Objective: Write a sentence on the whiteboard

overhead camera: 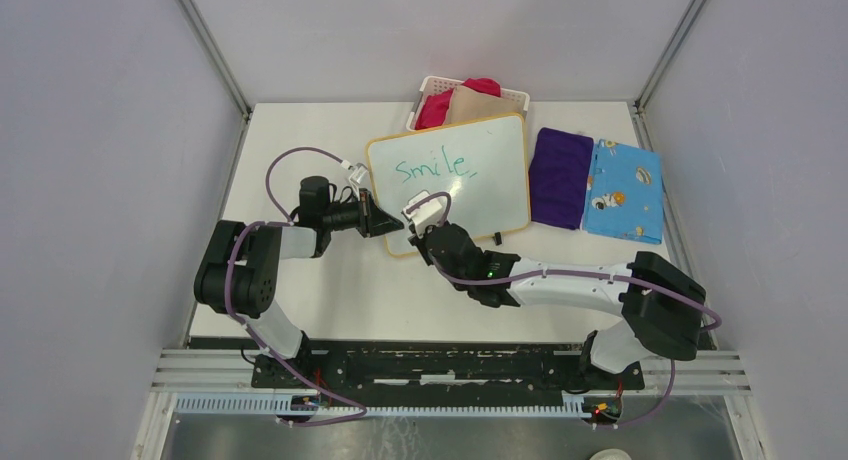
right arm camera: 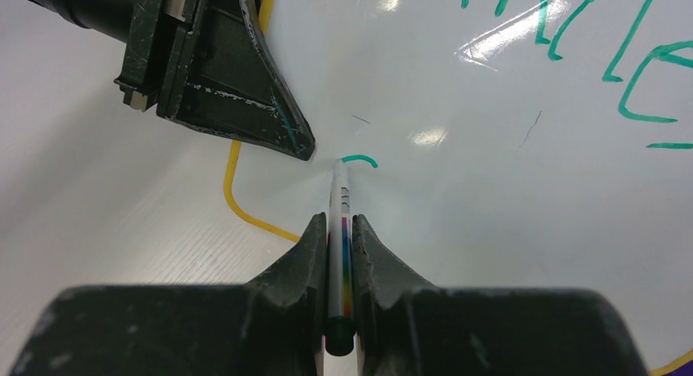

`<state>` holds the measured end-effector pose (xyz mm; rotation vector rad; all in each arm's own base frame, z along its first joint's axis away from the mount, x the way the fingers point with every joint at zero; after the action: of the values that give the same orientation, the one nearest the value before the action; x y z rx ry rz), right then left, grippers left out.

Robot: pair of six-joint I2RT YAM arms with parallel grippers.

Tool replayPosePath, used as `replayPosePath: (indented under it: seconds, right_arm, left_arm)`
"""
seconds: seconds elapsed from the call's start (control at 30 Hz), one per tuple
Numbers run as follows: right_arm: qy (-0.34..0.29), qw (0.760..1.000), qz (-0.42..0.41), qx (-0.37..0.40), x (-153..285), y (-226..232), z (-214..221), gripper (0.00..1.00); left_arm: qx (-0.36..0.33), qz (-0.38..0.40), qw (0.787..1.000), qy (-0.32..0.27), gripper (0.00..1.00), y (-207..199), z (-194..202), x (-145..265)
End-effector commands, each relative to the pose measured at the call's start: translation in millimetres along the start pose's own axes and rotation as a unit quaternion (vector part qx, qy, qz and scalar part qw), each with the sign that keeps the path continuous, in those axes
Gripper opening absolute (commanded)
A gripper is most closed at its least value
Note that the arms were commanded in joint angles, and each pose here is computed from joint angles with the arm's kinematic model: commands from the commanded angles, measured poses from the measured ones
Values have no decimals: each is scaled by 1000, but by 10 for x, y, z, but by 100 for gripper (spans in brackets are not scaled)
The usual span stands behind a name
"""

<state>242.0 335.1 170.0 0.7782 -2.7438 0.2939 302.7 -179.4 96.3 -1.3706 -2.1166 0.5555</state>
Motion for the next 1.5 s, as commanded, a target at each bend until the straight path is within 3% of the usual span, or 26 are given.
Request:
replayPosePath:
  seconds: [0.0,0.7,1.47]
  right_arm:
    - [13,1000,15,-1,9,-87,93,0]
    - [44,999,7,-15,87,-204,381,0]
    - [9,998,-37,-40,-55,59,-8,0]
  left_arm:
    - [8,-37,999,21,2,92,121,-10]
    - [6,-39,999,27,2,91,139,-17]
    - [5,-42,999,35,2,100,161,-31]
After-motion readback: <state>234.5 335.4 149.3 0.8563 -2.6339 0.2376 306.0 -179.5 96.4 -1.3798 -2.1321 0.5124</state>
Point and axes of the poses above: each gripper's point midway between its finger pads, its own x axis back along the fingers, its own y axis along the line the jaws close on, z = x × y, the point moved 3 cm from there along x, back along the fingers, and after that the axes turned 2 degrees about -x, right-handed, at the moved point
